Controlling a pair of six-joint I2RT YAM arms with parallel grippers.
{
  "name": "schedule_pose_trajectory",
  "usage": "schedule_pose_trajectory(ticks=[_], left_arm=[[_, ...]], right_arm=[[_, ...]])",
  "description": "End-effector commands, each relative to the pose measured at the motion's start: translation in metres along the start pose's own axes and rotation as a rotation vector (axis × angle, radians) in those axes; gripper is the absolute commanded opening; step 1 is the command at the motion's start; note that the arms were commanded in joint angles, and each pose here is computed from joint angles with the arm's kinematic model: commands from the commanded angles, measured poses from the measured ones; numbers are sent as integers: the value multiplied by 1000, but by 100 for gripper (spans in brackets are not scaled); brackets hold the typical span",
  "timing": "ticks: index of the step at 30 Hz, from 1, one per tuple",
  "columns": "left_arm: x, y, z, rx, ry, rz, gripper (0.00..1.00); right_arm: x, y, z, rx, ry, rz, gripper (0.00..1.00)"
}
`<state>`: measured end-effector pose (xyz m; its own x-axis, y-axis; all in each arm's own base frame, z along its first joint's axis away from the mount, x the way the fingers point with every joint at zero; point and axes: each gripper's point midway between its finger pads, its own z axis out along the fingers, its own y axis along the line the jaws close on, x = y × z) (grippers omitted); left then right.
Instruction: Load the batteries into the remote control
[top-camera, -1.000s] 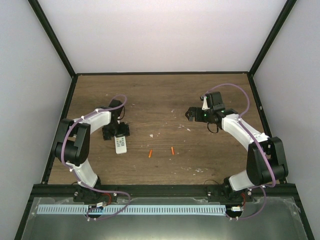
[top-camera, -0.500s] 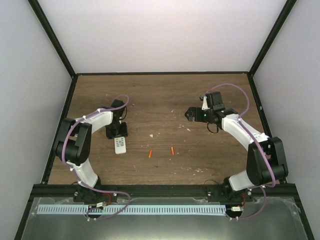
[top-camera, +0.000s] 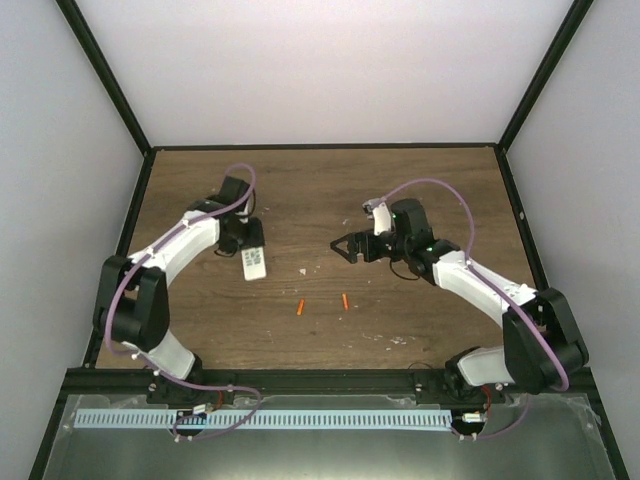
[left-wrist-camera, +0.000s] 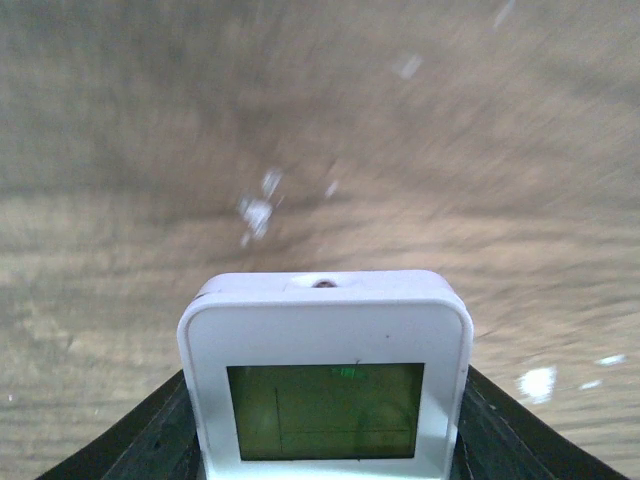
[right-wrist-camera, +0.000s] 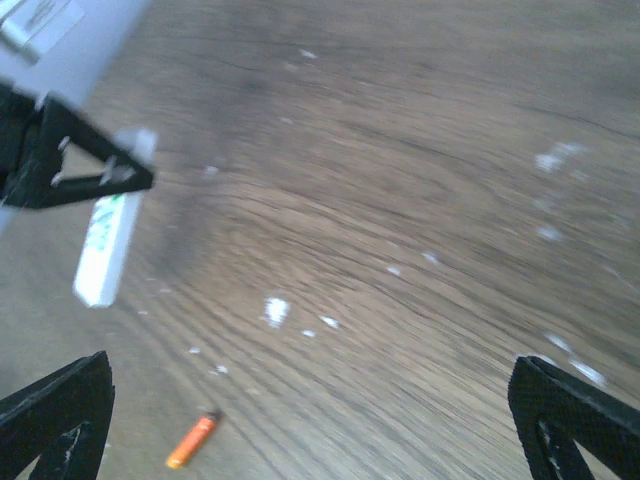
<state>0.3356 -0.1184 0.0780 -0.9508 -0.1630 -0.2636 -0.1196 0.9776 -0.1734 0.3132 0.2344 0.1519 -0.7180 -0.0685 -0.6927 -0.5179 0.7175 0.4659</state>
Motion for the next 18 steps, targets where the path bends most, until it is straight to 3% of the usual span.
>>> schedule_pose_trajectory(ticks=[1,7,11,18], left_arm=[[-46,-36,-53,161,-189,-58,21],[-64,-75,-81,299,-295,-107,22],[-58,-99,-83,340,-275,-91,21],[-53,-119,-88,378,-275,-58,11]], right_arm=[[-29,56,1,-210,-81,-84,99],[-34,94,20,-298,-51,-125,95],[-33,112,32,-333,-26,-151,95],[-29,116,45,-356,8,-128,95]])
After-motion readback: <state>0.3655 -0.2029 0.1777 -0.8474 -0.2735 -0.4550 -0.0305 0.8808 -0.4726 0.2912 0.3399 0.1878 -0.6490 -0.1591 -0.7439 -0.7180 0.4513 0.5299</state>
